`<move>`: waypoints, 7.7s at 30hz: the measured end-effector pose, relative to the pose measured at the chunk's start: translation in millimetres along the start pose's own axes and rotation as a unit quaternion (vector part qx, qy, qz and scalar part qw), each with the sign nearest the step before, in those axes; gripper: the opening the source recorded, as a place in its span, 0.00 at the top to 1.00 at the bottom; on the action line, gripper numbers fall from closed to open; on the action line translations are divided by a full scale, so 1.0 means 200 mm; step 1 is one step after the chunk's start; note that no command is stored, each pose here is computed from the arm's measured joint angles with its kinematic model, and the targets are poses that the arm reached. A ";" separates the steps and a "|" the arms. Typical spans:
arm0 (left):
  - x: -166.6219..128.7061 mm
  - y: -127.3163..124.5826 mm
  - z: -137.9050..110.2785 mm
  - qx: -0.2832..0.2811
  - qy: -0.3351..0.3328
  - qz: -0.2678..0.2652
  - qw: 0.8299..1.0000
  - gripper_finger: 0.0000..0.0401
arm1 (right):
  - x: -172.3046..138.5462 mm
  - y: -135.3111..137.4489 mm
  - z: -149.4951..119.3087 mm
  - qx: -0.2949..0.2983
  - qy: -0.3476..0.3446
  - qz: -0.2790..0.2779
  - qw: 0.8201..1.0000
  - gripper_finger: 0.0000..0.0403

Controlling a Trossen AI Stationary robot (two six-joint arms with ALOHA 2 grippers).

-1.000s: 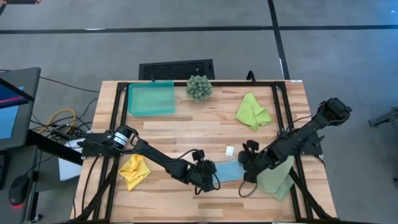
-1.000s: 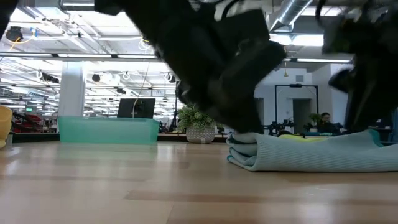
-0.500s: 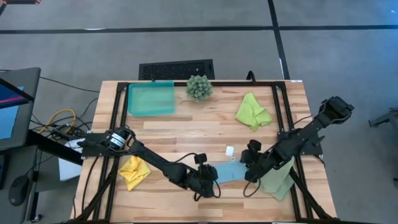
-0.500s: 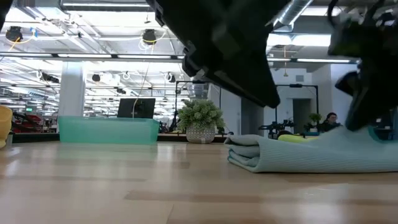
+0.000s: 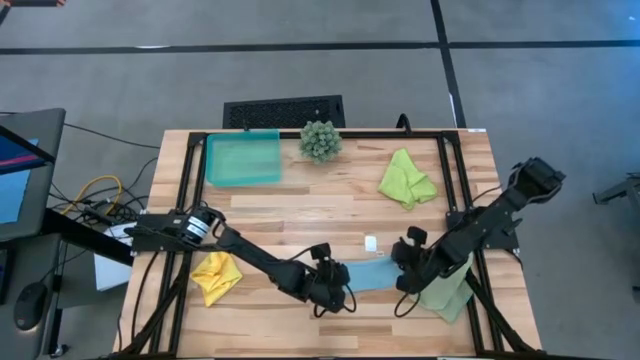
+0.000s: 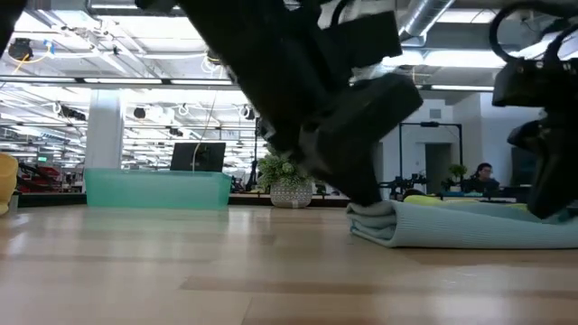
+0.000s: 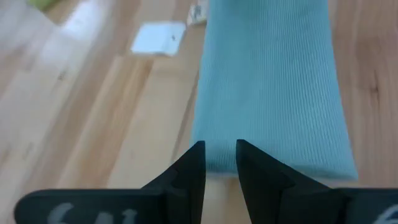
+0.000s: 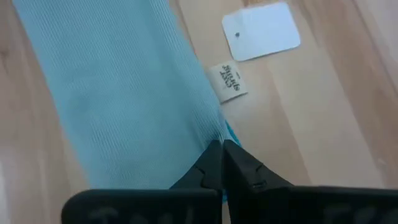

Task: Fold microfiber towels
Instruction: Fold the blue microfiber cloth, then put the folded blue microfiber cloth into the blue bin

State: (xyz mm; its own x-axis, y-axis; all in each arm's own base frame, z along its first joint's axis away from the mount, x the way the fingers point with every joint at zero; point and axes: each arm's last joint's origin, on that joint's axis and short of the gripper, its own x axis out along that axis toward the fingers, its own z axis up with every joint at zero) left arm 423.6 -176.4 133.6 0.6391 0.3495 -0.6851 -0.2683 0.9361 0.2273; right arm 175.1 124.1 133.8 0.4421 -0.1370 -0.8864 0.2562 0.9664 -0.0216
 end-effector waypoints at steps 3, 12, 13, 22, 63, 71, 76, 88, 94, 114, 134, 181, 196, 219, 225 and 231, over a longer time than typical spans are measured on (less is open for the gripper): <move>-0.03 -0.02 0.03 0.005 -0.017 0.004 1.000 0.80 | -0.03 -0.01 0.01 0.007 -0.012 0.011 1.000 0.93; -0.03 -0.03 0.04 0.005 -0.019 0.003 1.000 0.80 | -0.15 -0.05 0.06 0.017 -0.087 0.013 0.996 0.71; -0.02 -0.02 0.03 0.006 -0.017 0.005 1.000 0.80 | -0.16 -0.06 0.07 0.024 -0.097 0.014 0.995 0.69; 0.02 0.00 -0.01 -0.001 -0.005 0.013 1.000 0.80 | -0.08 -0.05 -0.02 0.016 -0.064 0.021 0.998 0.68; 0.04 0.07 -0.09 -0.001 0.037 0.045 0.998 0.80 | 0.00 -0.03 -0.03 -0.014 0.010 0.003 1.000 0.56; -0.04 0.04 -0.06 0.018 0.045 0.067 0.997 0.80 | -0.18 -0.08 0.05 -0.010 -0.053 0.053 0.997 0.46; -0.06 0.01 -0.05 0.021 0.037 0.066 0.997 0.80 | -0.20 -0.03 0.10 -0.050 -0.110 0.097 0.988 0.48; -0.06 -0.03 0.01 0.013 -0.014 0.021 1.000 0.80 | 0.01 -0.03 0.03 -0.097 0.001 0.067 0.993 0.61; -0.06 -0.05 0.03 0.010 -0.034 0.010 0.999 0.80 | -0.02 -0.07 0.07 -0.080 -0.007 0.074 0.994 0.63; -0.03 -0.03 0.08 -0.008 -0.065 -0.017 0.998 0.80 | 0.17 -0.13 0.25 -0.115 -0.052 0.108 0.986 0.37; -0.13 -0.09 0.05 0.035 -0.057 0.034 0.997 0.79 | 0.29 -0.11 0.25 -0.153 -0.046 0.129 0.979 0.95; 0.31 0.35 0.08 -0.106 -0.097 -0.234 0.962 0.29 | 0.12 0.08 0.13 -0.296 -0.146 0.036 0.943 0.91; 0.34 0.39 0.05 -0.166 -0.018 -0.302 0.939 0.31 | 0.08 0.11 0.22 -0.303 -0.155 0.021 0.940 0.91; 0.33 0.39 0.07 -0.173 -0.030 -0.317 0.932 0.98 | -0.04 0.10 0.25 -0.284 -0.098 0.004 0.954 0.71; 0.28 0.39 0.15 -0.167 -0.049 -0.316 0.933 0.97 | -0.25 0.08 0.26 -0.238 -0.125 -0.011 0.963 0.67; 0.14 0.40 0.23 -0.140 -0.066 -0.313 0.937 0.99 | -0.44 0.07 0.18 -0.220 -0.176 0.024 0.959 0.69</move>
State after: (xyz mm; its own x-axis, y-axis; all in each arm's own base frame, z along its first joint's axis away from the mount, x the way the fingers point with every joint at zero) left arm 453.2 -89.7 164.1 0.8131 -0.2459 -0.5276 0.0226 0.9191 -0.3935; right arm 171.1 142.4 228.8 0.7272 -0.0803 -0.6817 -0.1252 0.9609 -0.2468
